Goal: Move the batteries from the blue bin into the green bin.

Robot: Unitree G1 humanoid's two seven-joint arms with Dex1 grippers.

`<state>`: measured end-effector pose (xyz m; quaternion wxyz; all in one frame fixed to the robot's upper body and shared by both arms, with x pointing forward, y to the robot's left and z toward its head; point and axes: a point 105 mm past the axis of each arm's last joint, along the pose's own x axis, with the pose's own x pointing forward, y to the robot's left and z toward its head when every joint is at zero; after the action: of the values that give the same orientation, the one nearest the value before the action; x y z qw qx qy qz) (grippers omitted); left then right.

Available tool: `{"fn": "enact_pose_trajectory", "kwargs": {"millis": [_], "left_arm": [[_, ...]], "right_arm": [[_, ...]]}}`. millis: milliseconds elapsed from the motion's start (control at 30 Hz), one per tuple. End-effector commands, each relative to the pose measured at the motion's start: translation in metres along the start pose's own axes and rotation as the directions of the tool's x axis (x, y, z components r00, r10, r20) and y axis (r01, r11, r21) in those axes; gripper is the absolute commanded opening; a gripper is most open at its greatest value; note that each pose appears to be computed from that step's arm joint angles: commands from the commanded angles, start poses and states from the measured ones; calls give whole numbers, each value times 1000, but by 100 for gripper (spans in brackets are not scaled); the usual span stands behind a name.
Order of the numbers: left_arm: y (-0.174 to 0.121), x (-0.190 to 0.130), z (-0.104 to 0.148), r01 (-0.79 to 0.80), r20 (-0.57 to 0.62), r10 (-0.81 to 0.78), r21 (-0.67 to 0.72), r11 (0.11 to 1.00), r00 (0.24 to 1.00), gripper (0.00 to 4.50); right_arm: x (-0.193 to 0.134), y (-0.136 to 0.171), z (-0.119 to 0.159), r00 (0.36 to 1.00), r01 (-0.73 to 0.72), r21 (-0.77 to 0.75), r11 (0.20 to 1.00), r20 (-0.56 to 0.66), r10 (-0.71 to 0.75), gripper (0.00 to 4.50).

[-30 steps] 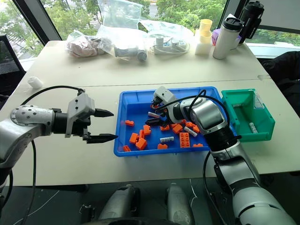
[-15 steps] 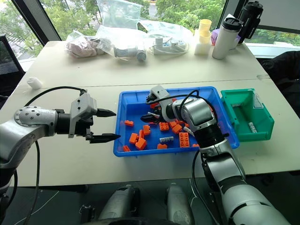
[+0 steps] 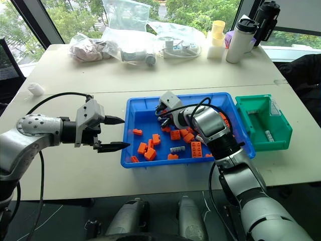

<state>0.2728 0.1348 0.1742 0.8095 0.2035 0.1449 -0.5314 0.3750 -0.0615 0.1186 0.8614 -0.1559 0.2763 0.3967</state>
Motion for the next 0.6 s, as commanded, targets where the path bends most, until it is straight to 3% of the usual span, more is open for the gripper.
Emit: {"fn": "enact_pose_trajectory", "kwargs": {"millis": [33, 133, 233, 367, 500, 600], "left_arm": [[-1, -4, 9, -8, 20, 8, 39, 999, 1000, 450], [0, -7, 16, -16, 61, 14, 29, 999, 998, 450], [3, -6, 32, -19, 138, 16, 18, 1000, 990, 450], [2, 5, 47, 9, 202, -15, 32, 999, 979, 450], [-1, 22, 69, 59, 289, -67, 36, 998, 955, 450], [0, 31, 73, 83, 304, -91, 39, 996, 948, 450]], "right_arm": [[-22, -8, 22, 994, 15, 13, 1000, 105, -16, 2], [-56, -16, 31, 985, 11, 62, 998, 172, -22, 2], [-94, -45, 34, 958, 124, 192, 974, 231, -168, 2], [-160, -79, 37, 868, 212, 386, 898, 347, -354, 2], [-228, -119, -13, 753, 496, 467, 732, 189, -631, 2], [-252, -124, -39, 722, 577, 436, 691, 123, -681, 2]]}}
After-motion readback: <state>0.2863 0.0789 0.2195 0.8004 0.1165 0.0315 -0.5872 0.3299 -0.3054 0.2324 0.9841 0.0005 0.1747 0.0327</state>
